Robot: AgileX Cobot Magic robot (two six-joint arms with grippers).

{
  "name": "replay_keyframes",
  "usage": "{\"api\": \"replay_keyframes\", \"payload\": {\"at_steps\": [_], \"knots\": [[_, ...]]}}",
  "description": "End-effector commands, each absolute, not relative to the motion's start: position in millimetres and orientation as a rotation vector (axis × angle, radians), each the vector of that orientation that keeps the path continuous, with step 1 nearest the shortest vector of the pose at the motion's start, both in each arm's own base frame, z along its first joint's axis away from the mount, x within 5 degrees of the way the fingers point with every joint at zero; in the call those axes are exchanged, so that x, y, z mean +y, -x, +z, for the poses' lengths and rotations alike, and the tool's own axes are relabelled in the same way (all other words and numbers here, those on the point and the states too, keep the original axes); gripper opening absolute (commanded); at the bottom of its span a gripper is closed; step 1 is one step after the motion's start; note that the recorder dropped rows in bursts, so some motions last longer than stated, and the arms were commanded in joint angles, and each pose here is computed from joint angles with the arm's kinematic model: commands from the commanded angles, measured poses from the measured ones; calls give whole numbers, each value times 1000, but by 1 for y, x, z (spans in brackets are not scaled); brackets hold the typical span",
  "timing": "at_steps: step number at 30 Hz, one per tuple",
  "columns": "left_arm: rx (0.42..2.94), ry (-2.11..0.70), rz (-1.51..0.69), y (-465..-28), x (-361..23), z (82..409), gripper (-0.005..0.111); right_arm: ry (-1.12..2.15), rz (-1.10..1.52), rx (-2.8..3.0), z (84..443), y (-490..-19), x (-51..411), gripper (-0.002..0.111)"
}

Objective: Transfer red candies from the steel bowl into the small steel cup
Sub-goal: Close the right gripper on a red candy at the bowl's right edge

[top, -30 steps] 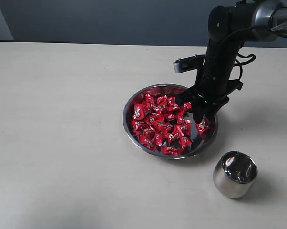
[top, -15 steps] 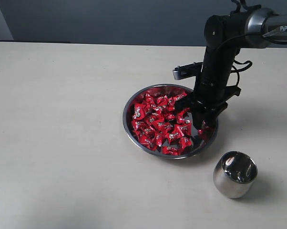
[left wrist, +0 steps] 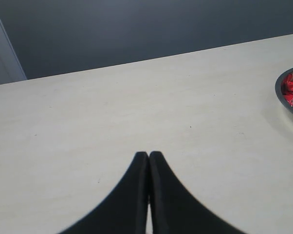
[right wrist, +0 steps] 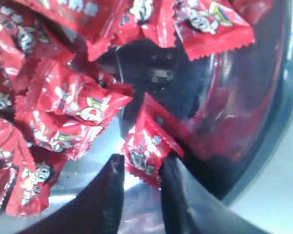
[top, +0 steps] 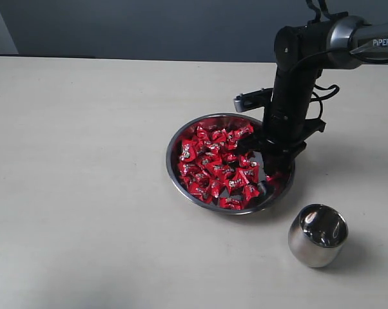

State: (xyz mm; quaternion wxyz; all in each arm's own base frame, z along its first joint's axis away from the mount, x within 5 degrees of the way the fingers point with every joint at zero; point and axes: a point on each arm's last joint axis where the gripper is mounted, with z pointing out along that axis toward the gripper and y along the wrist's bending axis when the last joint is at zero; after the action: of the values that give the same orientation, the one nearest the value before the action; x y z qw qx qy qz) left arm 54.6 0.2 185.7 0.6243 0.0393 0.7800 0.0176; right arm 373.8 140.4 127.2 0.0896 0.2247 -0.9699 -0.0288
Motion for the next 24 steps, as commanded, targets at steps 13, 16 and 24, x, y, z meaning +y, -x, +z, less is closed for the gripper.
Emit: {"api": "replay_keyframes", "payload": {"at_steps": [13, 16, 24], "knots": [[1780, -94, 32, -54, 0, 186, 0, -682, -48, -2902, 128, -377, 138, 1], [1780, -94, 32, -54, 0, 186, 0, -691, -49, -2923, 133, -378, 138, -1], [1780, -94, 32, -54, 0, 186, 0, -721, -67, -3006, 163, -377, 138, -1]]}}
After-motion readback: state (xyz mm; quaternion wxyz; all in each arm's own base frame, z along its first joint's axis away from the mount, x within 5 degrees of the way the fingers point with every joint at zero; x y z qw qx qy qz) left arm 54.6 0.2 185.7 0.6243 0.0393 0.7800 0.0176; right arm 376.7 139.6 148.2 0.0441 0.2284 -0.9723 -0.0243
